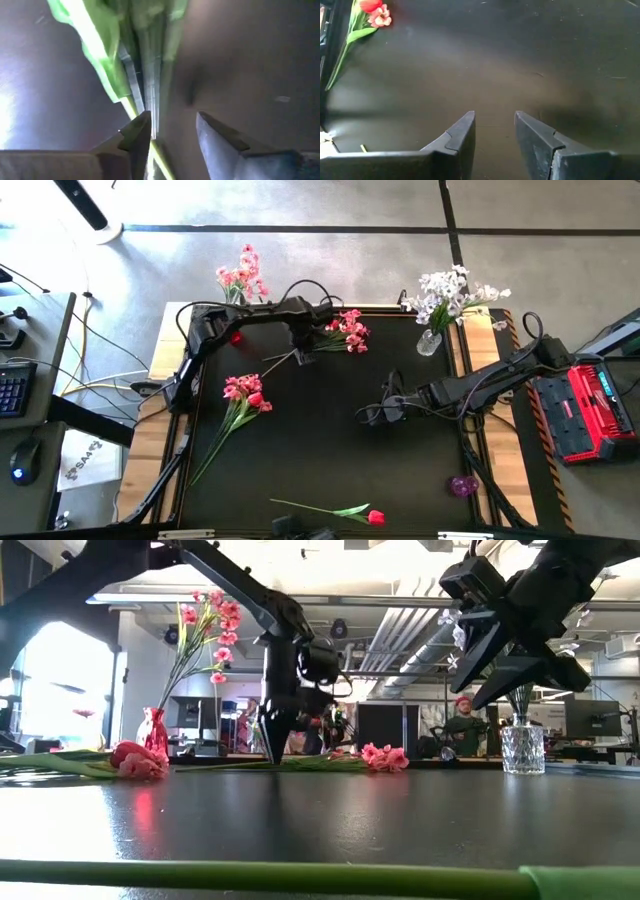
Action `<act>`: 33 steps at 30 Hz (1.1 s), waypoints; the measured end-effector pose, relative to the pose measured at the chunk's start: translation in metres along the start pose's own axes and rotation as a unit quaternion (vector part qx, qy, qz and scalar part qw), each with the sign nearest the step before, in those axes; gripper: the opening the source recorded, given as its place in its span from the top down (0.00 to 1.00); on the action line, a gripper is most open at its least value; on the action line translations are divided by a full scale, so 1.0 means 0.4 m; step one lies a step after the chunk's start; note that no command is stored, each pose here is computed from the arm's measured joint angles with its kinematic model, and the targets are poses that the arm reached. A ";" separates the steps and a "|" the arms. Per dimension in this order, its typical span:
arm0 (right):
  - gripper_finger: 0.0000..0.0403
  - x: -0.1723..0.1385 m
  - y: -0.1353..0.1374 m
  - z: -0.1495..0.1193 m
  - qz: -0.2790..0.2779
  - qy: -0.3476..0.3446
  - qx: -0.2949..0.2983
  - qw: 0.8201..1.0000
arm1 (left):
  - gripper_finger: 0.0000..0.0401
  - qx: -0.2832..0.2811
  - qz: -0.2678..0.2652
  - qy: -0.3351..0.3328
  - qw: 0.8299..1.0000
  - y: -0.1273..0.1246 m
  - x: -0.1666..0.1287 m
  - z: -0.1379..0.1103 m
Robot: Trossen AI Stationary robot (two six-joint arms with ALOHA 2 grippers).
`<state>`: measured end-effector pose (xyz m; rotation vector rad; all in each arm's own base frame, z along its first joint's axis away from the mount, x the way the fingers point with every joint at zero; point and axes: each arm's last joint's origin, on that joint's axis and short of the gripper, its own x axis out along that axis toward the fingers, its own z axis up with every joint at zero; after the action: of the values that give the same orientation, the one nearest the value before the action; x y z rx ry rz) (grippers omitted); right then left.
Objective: Sort flowers into vase by color
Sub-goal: Put the top pink flowers into the red flower vase
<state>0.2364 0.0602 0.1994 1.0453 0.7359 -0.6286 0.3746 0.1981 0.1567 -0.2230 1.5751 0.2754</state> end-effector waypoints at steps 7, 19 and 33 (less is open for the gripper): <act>0.69 0.000 0.000 0.000 -0.001 0.000 0.000 1.000 | 0.56 0.006 0.037 0.005 0.999 0.018 0.000 -0.003; 0.69 0.000 -0.001 0.001 -0.002 -0.006 0.007 1.000 | 0.56 0.019 0.089 -0.009 0.996 0.041 0.004 0.008; 0.69 0.000 0.000 0.001 -0.002 -0.007 0.023 1.000 | 0.58 0.039 0.027 0.018 0.999 0.044 0.051 0.006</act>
<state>0.2363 0.0597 0.1994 1.0815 0.7135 -0.6579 0.3708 0.2161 0.1367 -0.1255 1.6267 0.2537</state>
